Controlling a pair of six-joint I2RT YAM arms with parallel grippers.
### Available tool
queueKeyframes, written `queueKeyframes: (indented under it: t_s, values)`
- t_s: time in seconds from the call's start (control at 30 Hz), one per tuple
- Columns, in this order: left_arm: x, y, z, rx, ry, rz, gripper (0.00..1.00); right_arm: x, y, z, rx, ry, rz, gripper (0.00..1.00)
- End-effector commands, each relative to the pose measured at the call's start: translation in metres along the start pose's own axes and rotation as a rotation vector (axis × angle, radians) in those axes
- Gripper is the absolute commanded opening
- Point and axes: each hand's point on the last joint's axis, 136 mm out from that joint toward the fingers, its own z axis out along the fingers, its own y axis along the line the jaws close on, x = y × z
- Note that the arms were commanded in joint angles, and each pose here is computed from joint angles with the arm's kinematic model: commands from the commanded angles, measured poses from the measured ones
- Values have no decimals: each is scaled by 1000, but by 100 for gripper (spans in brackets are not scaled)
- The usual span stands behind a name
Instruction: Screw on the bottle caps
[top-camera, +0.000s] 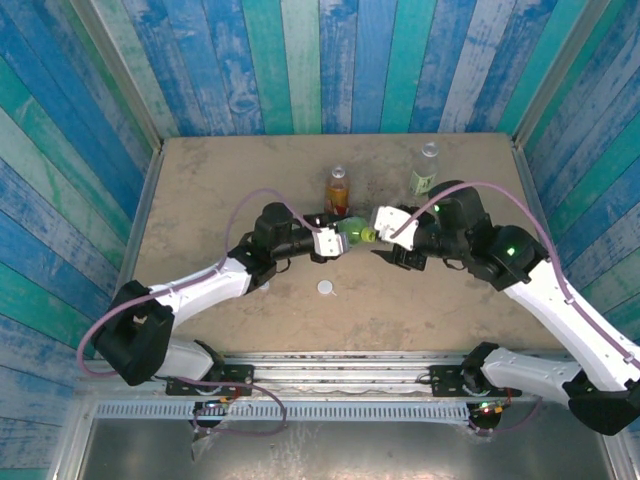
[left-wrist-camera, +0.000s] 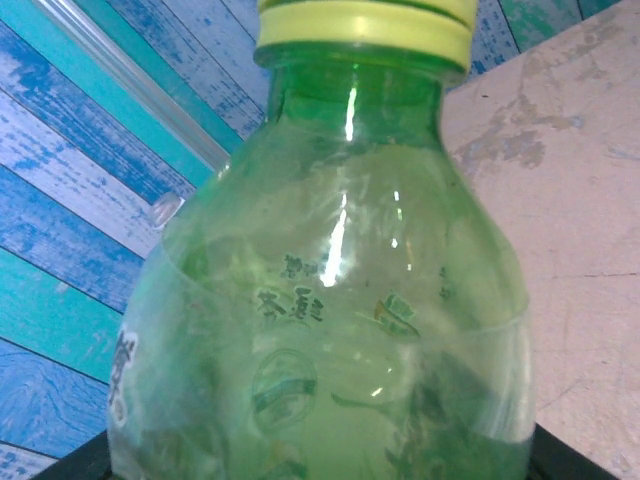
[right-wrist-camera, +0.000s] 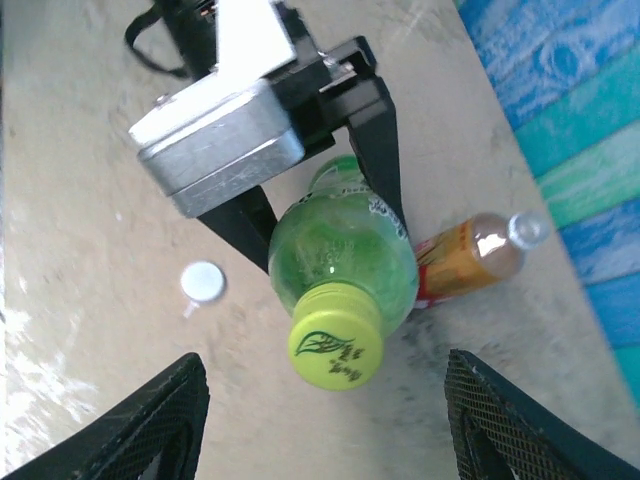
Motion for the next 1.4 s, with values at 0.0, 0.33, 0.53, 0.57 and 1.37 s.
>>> queueKeyframes:
  t_s: [0.0,0.33,0.53,0.57,1.37]
  values:
    - [-8,-8,-9,23,-22,16,57,9,2,2,-17,80,-292,65]
    - [-7,-10,-9,32,-16,16,57,11,9,21,-70,111,-337,52]
    - [-7,-10,-9,36,-17,15,57,19,7,30,-72,154,-341,47]
    - [-7,-10,-9,37,-18,14,57,20,7,30,-73,157,-342,46]
    - [-11,-2,-6,14,-24,18,57,19,-7,39,-2,109,-30,19]
